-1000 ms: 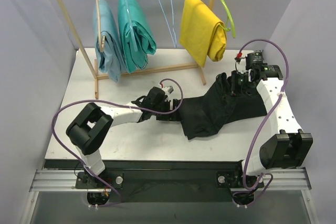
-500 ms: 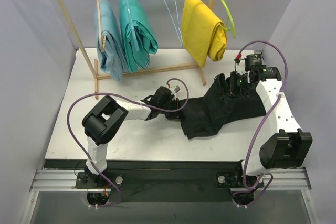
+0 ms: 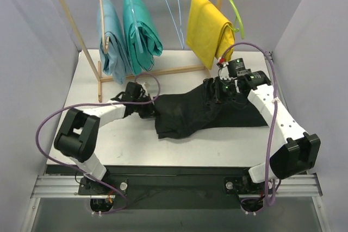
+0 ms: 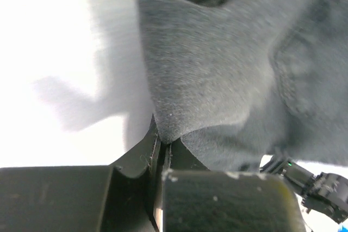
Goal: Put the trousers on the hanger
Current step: Fold the trousers at the center of the board.
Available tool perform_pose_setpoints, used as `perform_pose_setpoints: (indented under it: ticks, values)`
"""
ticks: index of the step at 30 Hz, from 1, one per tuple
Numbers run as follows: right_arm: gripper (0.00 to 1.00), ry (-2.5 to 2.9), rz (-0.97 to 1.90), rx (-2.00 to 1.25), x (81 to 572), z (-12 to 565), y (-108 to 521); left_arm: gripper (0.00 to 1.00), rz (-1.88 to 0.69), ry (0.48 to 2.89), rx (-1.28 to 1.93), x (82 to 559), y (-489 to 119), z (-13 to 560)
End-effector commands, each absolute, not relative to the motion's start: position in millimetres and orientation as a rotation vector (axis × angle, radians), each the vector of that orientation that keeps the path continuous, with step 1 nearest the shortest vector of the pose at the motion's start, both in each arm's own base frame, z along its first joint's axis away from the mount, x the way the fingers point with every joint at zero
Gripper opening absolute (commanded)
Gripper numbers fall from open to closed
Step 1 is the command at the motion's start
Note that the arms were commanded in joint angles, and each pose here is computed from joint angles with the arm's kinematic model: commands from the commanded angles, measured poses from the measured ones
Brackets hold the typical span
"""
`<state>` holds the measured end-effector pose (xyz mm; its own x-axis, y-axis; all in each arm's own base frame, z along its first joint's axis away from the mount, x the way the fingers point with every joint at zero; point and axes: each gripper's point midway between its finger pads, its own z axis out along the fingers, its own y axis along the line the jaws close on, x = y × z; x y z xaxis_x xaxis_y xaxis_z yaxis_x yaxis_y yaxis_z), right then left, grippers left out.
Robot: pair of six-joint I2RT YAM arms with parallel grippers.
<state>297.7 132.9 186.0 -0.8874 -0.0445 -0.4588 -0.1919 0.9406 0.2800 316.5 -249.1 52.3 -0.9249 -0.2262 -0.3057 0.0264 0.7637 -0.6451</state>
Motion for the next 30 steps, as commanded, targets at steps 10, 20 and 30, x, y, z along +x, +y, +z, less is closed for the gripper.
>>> perform_pose_setpoints:
  ticks: [10,20,30]
  values:
    - [0.0,2.4,0.681,-0.342,308,270,247,0.79,-0.528,2.696,-0.495,272,-98,58]
    - [0.0,2.163,0.756,-0.406,312,355,265,0.9,-0.51,2.644,-0.506,296,-90,73]
    - [0.0,2.241,0.713,-0.291,319,333,223,0.9,-0.538,2.604,-0.49,312,-97,79]
